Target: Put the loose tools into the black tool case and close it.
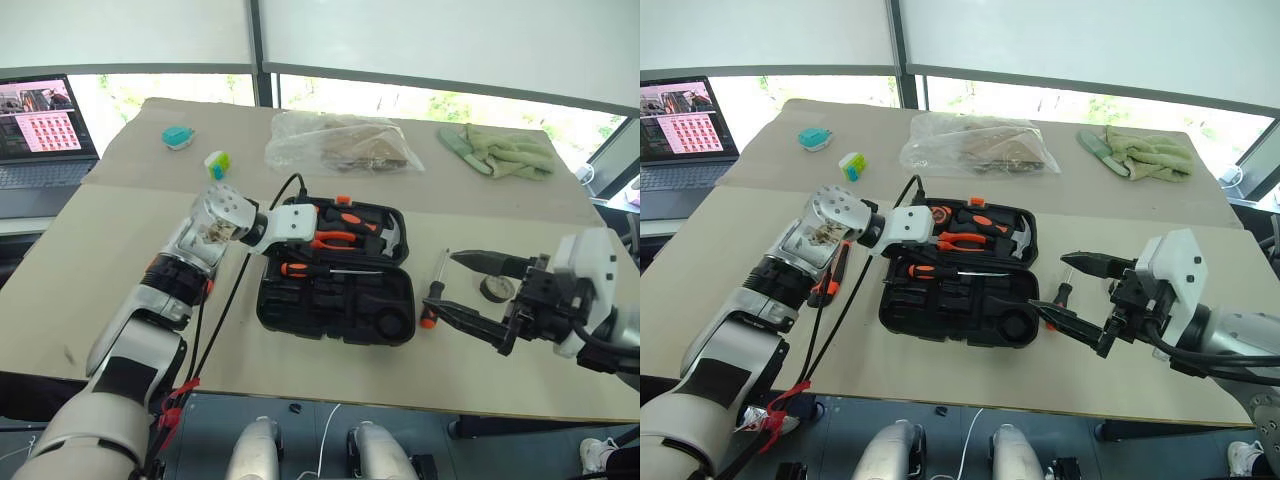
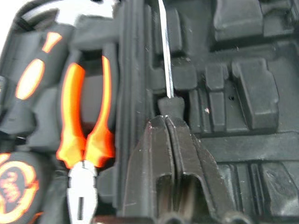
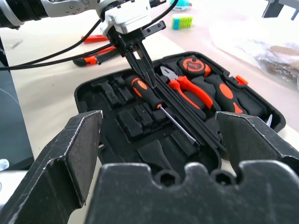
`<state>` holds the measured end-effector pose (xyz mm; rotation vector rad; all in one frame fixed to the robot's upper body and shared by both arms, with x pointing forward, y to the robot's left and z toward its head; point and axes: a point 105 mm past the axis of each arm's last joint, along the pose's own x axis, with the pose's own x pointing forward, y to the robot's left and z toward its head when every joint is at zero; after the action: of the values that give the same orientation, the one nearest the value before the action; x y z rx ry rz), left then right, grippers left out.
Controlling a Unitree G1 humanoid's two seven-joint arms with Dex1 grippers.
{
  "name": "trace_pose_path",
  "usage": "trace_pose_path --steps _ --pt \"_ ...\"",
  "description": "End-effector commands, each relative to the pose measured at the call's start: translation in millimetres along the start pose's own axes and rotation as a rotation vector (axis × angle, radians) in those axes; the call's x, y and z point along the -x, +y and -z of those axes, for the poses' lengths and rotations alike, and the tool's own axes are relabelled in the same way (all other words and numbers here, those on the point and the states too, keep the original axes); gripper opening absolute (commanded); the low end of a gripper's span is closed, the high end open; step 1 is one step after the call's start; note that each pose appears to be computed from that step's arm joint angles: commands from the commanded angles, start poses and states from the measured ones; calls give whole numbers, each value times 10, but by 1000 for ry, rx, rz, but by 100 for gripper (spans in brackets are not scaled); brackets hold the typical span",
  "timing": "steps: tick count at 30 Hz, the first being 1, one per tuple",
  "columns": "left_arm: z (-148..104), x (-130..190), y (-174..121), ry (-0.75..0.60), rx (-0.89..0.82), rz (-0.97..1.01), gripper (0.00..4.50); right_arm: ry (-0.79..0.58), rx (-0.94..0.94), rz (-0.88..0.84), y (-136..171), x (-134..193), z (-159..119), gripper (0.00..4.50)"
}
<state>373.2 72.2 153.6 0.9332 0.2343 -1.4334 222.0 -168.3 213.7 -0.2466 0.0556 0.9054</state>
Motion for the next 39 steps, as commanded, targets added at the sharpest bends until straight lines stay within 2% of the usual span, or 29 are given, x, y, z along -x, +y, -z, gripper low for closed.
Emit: trace_pose_path --steps 1,7,12,18,20,22,25,27,28,30,32,33,34,36,38,39 --pt "-35 -53 19 26 -43 0 3 -22 36 23 -23 31 -51 450" --pt "25 -146 -27 58 -66 18 3 -20 32 24 -20 19 -30 450" --pt "170 -238 -149 106 -92 54 3 -15 25 30 -26 14 3 450" --pt "198 -284 -68 110 -79 10 3 -10 22 55 -55 28 24 450" --pt "79 -229 -12 38 -63 -13 3 -1 19 88 -81 72 46 450" --pt "-127 -105 94 -90 -18 -59 3 17 5 137 -117 144 96 450" --pt "-452 230 193 -331 94 -77 3 77 -34 239 -156 337 263 450" --pt "-562 408 200 -416 163 -61 3 126 -66 314 -164 517 398 450" --pt "-610 479 190 -451 209 -41 55 153 -89 354 -166 623 469 450" --pt "-752 634 107 -535 271 42 116 210 -147 445 -167 867 623 450" --pt "-892 760 -24 -604 268 131 186 262 -218 542 -150 1129 765 450" --pt "-929 784 -86 -612 260 164 237 284 -254 580 -123 1246 828 450" --pt "-955 790 -141 -615 250 192 263 308 -278 605 -83 1333 883 450" --pt "-980 768 -201 -610 240 216 328 335 -305 631 -30 1414 946 450" --pt "-984 729 -229 -604 237 225 425 334 -315 632 -15 1380 964 450" --pt "-981 711 -245 -600 231 230 443 328 -316 627 -17 1338 964 450"
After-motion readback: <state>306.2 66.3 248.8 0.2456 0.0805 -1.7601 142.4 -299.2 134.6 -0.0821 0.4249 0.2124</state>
